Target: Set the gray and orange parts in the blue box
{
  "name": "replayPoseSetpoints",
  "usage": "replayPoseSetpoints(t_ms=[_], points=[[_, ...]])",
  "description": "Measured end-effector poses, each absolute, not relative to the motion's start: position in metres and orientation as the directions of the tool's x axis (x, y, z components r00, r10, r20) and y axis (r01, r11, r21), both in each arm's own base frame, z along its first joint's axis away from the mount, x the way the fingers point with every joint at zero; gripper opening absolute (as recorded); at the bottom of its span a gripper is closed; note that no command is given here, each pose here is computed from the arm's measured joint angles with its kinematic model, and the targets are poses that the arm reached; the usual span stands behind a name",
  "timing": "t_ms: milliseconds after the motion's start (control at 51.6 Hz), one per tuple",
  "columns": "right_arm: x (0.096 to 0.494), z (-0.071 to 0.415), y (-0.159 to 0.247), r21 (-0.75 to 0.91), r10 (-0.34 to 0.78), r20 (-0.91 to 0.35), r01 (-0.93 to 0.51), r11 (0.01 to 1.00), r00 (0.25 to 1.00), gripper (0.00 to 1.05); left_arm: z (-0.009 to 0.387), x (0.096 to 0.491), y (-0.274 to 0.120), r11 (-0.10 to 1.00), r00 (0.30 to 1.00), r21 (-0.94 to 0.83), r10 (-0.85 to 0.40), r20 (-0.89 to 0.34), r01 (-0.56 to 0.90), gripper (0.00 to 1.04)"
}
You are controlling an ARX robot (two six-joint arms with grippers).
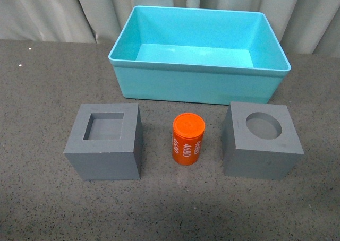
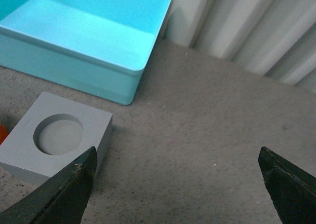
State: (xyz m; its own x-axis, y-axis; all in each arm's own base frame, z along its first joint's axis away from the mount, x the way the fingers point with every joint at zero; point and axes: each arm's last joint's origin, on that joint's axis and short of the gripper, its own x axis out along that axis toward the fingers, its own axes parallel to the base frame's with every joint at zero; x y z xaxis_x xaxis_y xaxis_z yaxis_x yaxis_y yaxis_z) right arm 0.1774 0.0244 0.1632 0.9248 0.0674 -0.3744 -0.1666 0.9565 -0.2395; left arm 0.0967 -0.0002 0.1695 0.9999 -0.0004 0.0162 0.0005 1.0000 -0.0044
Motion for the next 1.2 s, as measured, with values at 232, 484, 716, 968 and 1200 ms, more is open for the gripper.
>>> replayPoseSetpoints(t_ms=[232, 484, 716, 968, 1200], points=[[0.227, 0.144, 0.043, -0.101, 0.111, -0.597, -0.211, 0.972, 0.794, 0.95, 0.17, 0.097, 0.0, 1.0, 1.0, -0.004, 0.0, 0.017, 0.0, 0.98], [0.261, 0.123, 0.06, 0.003, 0.13, -0.712, -0.182, 0.983, 0.69, 0.95, 0.17, 0.097, 0.0, 1.0, 1.0, -0.004, 0.0, 0.017, 0.0, 0.98], [0.273, 0.106, 0.066, 0.052, 0.132, -0.77, -0.146, 0.988, 0.624, 0.95, 0.17, 0.097, 0.0, 1.0, 1.0, -0.004, 0.0, 0.017, 0.0, 0.98], [0.284, 0.096, 0.073, 0.083, 0.134, -0.788, -0.112, 0.99, 0.6, 0.63, 0.17, 0.097, 0.0, 1.0, 1.0, -0.004, 0.0, 0.017, 0.0, 0.98], [0.29, 0.097, 0.078, 0.085, 0.118, -0.792, -0.083, 0.993, 0.599, 0.22, 0.17, 0.097, 0.0, 1.0, 1.0, -0.004, 0.0, 0.016, 0.0, 0.98]])
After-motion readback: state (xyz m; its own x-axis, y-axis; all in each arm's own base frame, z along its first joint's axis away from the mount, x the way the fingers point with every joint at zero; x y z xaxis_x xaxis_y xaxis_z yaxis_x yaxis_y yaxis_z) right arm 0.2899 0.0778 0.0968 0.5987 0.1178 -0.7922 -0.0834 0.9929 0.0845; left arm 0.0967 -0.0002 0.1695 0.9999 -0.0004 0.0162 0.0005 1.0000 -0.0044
